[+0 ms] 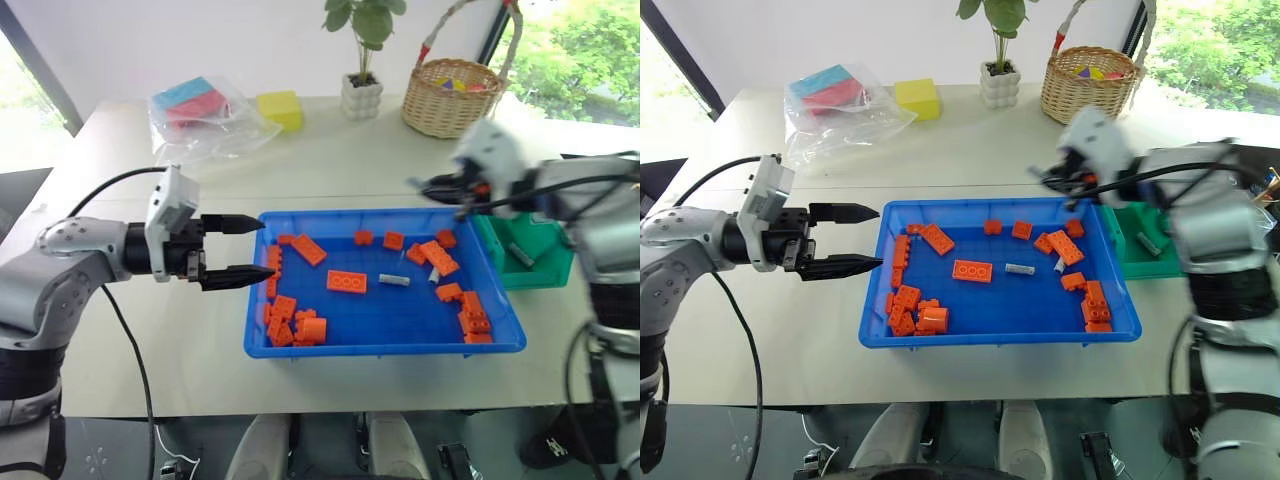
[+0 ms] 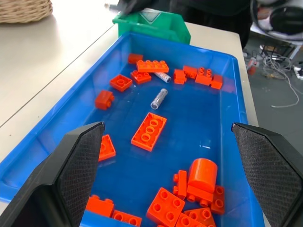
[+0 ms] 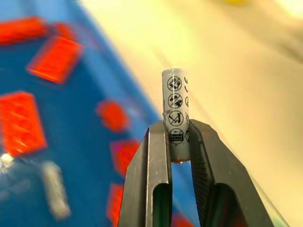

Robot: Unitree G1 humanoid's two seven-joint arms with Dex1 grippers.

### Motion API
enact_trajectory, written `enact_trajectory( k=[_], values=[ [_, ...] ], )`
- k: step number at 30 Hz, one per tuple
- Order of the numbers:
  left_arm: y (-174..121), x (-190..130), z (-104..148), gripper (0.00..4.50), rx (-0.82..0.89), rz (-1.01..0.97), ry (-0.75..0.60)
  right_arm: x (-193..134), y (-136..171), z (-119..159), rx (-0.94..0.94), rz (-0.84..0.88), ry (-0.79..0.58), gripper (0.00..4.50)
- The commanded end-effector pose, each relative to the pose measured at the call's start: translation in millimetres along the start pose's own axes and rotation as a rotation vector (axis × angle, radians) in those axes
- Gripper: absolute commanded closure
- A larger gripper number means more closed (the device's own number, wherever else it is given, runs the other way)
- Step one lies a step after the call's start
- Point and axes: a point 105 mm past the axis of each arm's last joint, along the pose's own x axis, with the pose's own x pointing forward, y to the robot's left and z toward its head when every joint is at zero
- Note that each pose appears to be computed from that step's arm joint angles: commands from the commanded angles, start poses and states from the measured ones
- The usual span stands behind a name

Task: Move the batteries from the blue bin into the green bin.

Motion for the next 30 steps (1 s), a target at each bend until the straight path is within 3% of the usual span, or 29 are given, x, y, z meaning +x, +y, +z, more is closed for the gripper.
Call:
enact_trajectory(
  k=[1,8,12,16,20,24,30],
  values=[
    [1,2,9,0.00,0.048,-0.010,-0.020,-27,-24,-19,0.057,-0.142,0.054,4.46],
    [5,9,13,0.00,0.059,-0.046,-0.028,-51,-27,-94,0.167,-0.273,0.255,4.46],
    [7,10,14,0.00,0.062,-0.052,-0.032,-54,-26,-112,0.190,-0.314,0.303,2.45],
    [8,11,14,0.00,0.064,-0.053,-0.034,-51,-28,-95,0.174,-0.316,0.238,0.48],
    [7,11,14,0.00,0.066,-0.055,-0.035,-39,-24,-49,0.132,-0.229,0.064,0.48],
    [6,11,14,0.00,0.069,-0.058,-0.030,-16,10,-12,0.071,-0.021,-0.034,0.48],
    [4,11,13,0.00,0.074,-0.062,-0.027,14,77,-11,0.013,0.300,-0.002,0.48]
  ],
)
